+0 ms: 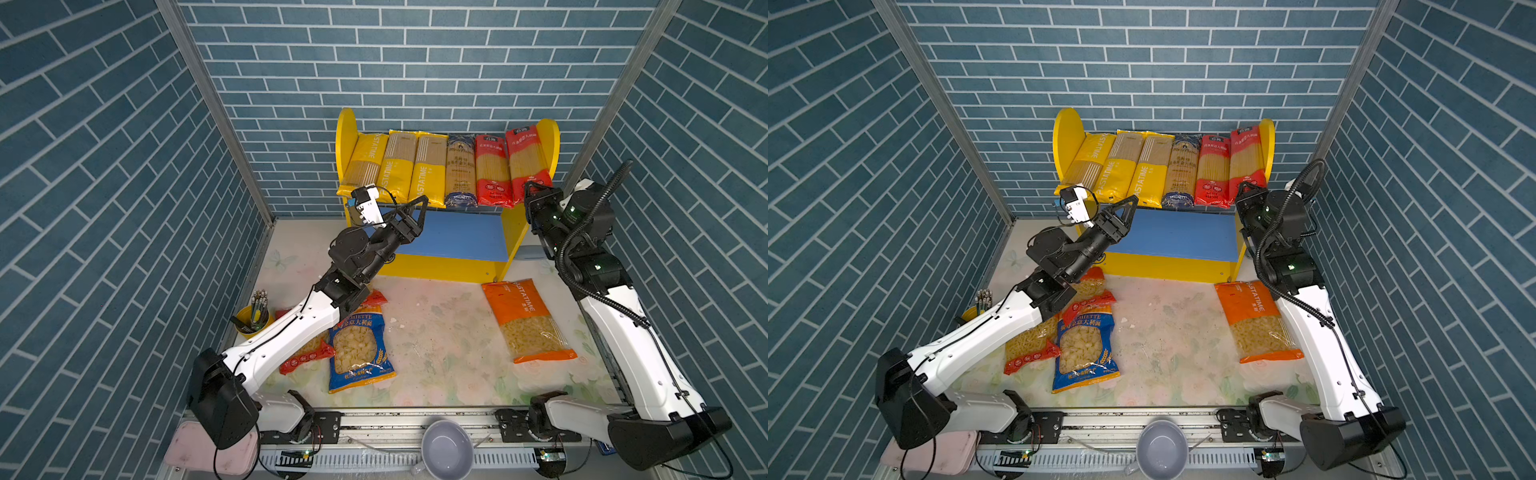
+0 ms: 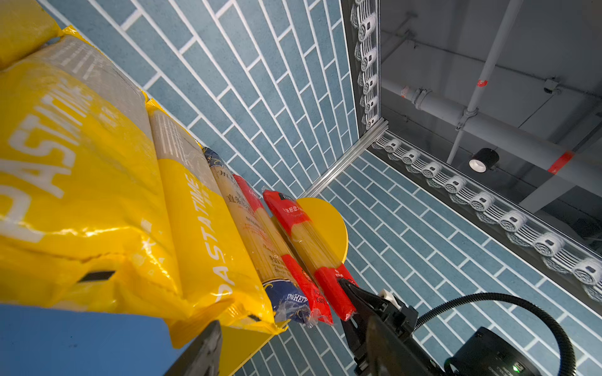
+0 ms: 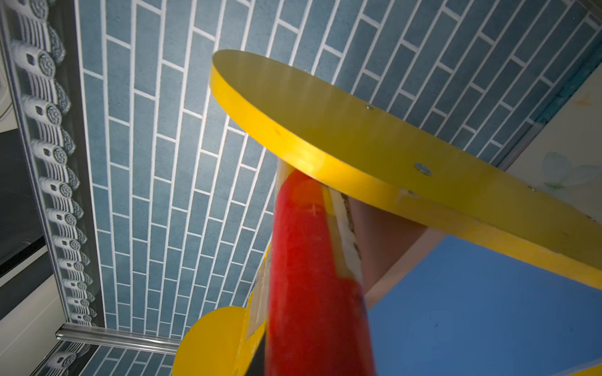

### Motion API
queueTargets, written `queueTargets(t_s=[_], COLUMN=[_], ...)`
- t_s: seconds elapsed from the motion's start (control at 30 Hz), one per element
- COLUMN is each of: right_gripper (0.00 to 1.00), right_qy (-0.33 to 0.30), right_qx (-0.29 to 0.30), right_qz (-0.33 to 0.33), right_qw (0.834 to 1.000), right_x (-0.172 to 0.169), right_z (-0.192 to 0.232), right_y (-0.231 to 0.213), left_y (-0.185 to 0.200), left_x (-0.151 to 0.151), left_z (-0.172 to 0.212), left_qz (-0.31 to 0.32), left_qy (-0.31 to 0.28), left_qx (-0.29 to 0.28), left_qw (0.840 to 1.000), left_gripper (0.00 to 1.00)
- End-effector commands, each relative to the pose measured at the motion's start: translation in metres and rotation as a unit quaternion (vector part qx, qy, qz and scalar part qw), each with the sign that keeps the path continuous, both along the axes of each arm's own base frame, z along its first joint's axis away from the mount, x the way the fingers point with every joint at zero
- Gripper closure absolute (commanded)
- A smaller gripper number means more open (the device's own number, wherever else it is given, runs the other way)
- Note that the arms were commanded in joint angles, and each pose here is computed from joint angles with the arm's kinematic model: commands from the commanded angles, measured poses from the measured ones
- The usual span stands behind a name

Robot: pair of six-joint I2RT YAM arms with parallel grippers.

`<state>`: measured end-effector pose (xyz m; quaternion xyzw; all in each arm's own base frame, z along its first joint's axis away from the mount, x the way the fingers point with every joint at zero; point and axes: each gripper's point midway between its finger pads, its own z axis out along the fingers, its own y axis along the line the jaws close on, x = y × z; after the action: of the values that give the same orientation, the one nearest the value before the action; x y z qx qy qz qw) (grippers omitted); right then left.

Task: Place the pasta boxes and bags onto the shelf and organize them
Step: 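Set the pack on the shelf with the right gripper while the left holds back, then release the pack and hold the right gripper beside the shelf end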

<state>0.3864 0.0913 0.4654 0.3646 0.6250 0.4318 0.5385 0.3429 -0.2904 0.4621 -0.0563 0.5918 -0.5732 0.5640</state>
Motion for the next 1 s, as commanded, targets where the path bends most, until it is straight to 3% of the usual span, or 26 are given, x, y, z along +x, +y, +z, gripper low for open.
queueTargets(t_s=[0.0,0.27,0.33,0.4,0.47,0.7,0.83,0.97], right_gripper=[1.00,0.98,0.86,0.62,0.46,0.26,0.25,0.32], right_qy=[-0.078,-0.046,-0.044,-0.038,-0.038,-0.037,-0.017,-0.007], right_qx=[0.070,0.096,0.094,0.088,0.084,0.074,0.065,0.069], right_qz=[-0.033,-0.033,-0.033,-0.032,-0.031,-0.013,0.014,0.009], right_qw=[0.994,0.994,0.994,0.995,0.995,0.996,0.998,0.998], right_x=[-0.016,-0.003,-0.003,-0.004,-0.009,-0.028,-0.033,-0.035], right_z=[0.062,0.038,0.038,0.034,0.031,0.019,0.011,-0.001], right_y=[-0.021,-0.023,-0.023,-0.024,-0.026,-0.027,-0.019,-0.022], left_y=[0.006,0.003,0.003,0.003,0.002,0.001,0.004,0.003], left_x=[-0.007,-0.007,-0.007,-0.008,-0.008,-0.011,-0.012,-0.011], left_z=[0.009,0.010,0.010,0.009,0.006,0.002,0.002,-0.003], left_qz=[-0.001,-0.007,-0.008,-0.009,-0.010,-0.014,-0.010,-0.010], left_qy=[-0.015,-0.017,-0.017,-0.017,-0.017,-0.020,-0.022,-0.016], left_qx=[-0.008,-0.005,-0.003,-0.001,0.003,0.016,0.020,0.021], left_qw=[1.000,1.000,1.000,1.000,1.000,1.000,1.000,1.000], left_gripper=[0.29,0.29,0.29,0.29,0.29,0.30,0.30,0.30])
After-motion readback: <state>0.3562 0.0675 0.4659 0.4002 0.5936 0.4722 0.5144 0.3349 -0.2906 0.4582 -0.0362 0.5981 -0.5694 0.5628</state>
